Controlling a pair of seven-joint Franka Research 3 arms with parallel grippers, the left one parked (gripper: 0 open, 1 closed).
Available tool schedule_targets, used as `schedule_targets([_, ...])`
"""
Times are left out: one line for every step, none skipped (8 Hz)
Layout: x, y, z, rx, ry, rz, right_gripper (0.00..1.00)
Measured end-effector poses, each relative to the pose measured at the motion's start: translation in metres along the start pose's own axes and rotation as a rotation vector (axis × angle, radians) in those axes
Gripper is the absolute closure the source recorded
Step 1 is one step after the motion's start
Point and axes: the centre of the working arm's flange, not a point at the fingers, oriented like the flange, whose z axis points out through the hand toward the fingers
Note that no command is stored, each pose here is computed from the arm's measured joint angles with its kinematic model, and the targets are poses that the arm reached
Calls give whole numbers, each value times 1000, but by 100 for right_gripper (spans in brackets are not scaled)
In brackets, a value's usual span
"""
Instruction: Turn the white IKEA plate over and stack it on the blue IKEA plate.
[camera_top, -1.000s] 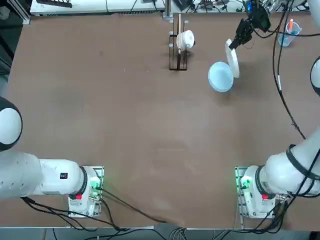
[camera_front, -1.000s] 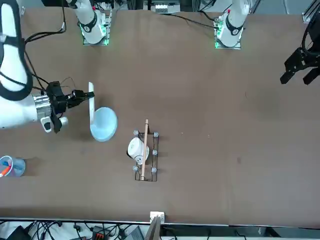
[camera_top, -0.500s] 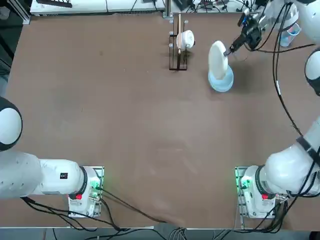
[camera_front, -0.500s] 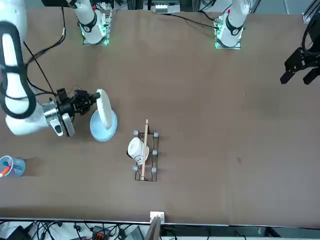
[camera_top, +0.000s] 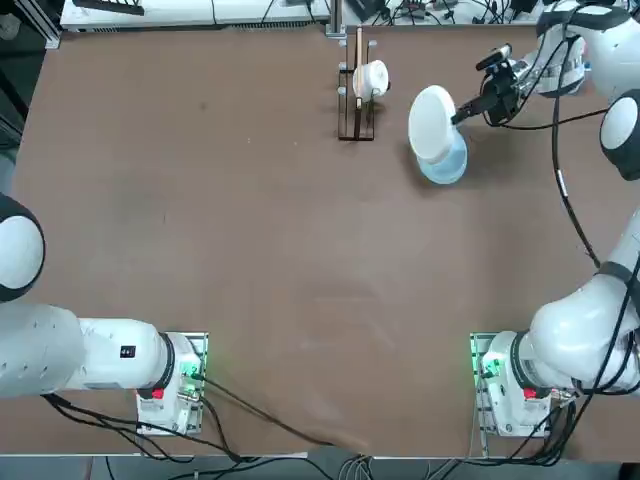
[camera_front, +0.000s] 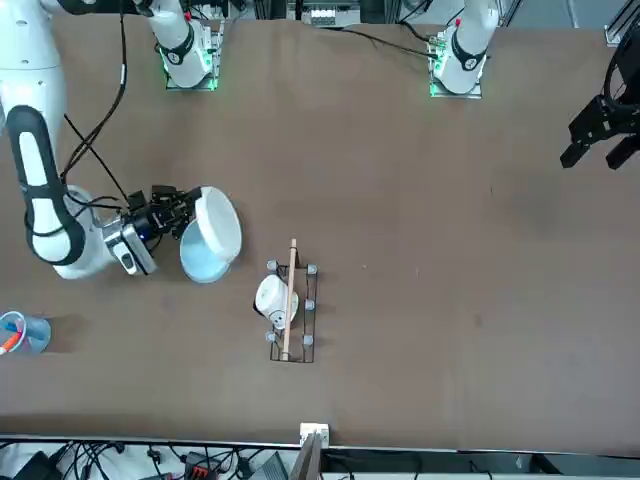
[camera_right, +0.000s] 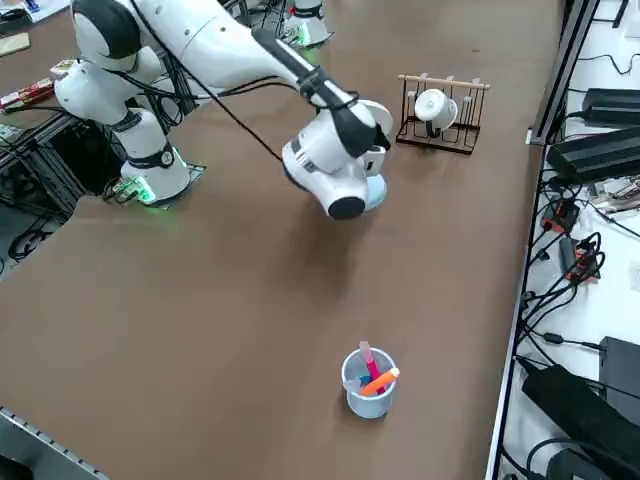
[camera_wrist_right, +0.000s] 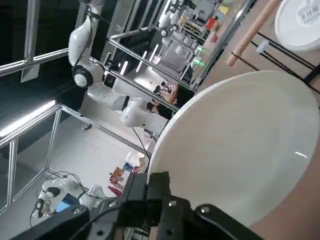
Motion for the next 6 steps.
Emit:
schedule_targets([-9, 3, -6, 14, 18, -41, 98])
schedule_targets([-18, 11, -7, 28, 33, -72, 98])
schedule_targets([-25, 20, -5, 42, 50, -98, 98])
schedule_targets([-30, 30, -2, 59, 67, -114, 98])
schedule_targets([-36, 37, 0, 74, 77, -120, 98])
schedule_targets([-42, 44, 2, 83, 84, -127, 98])
